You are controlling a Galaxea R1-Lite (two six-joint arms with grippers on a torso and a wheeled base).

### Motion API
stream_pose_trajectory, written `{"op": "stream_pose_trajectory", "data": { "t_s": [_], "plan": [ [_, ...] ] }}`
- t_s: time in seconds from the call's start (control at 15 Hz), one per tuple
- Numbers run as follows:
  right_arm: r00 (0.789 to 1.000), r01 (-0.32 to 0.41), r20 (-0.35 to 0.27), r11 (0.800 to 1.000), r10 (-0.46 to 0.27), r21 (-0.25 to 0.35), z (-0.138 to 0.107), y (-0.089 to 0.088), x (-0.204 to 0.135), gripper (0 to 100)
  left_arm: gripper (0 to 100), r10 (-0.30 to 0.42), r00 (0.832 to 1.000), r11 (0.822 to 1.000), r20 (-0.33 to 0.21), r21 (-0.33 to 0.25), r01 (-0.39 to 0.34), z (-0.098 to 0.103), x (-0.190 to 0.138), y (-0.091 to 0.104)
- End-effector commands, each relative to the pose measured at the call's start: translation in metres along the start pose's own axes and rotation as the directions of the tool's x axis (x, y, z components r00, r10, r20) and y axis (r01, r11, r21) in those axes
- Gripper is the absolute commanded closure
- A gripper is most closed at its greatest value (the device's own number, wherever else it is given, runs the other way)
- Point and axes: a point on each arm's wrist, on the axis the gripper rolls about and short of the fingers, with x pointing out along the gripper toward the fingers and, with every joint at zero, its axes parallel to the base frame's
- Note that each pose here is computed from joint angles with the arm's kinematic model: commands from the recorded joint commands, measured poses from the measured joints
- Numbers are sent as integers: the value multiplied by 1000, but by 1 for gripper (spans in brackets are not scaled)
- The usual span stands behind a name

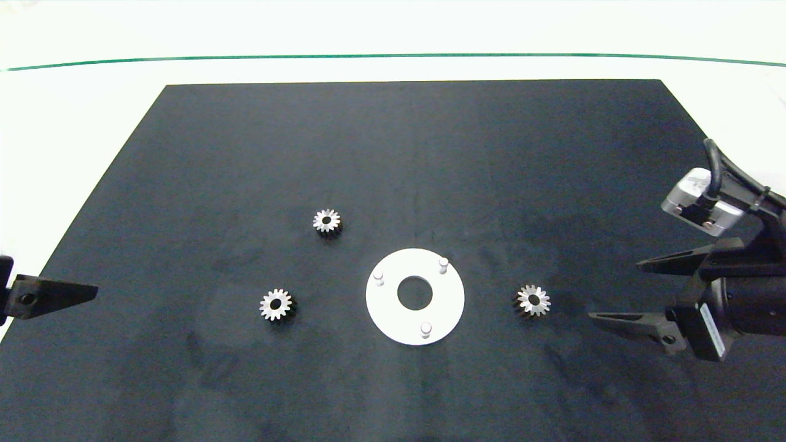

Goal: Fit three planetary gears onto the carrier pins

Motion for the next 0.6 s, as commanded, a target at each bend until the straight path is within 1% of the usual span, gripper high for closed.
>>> {"op": "stream_pose_trajectory", "data": {
  "t_s": [0.07, 0.2, 0.33, 0.53, 0.6],
  "plan": [
    [998, -32, -56, 999, 31, -13, 12, -1, 32, 0, 0, 13, 1000, 1000, 2, -1, -13, -1, -3, 0],
    [996, -47, -83, 999, 45, -20, 14, 2, 44, 0, 0, 16, 1000, 1000, 8, 1, -16, -2, -5, 0],
    [996, -40, -85, 998, 37, -37, 18, 7, 47, 0, 0, 16, 1000, 1000, 11, 2, -16, -3, -6, 0],
    [993, -57, -107, 997, 51, -58, 20, 15, 58, 0, 0, 17, 1000, 999, 19, 28, -18, -5, -9, 0],
    [993, -49, -114, 996, 41, -68, 21, 17, 60, 0, 0, 17, 1000, 999, 17, 28, -18, -6, -9, 0]
  ]
}}
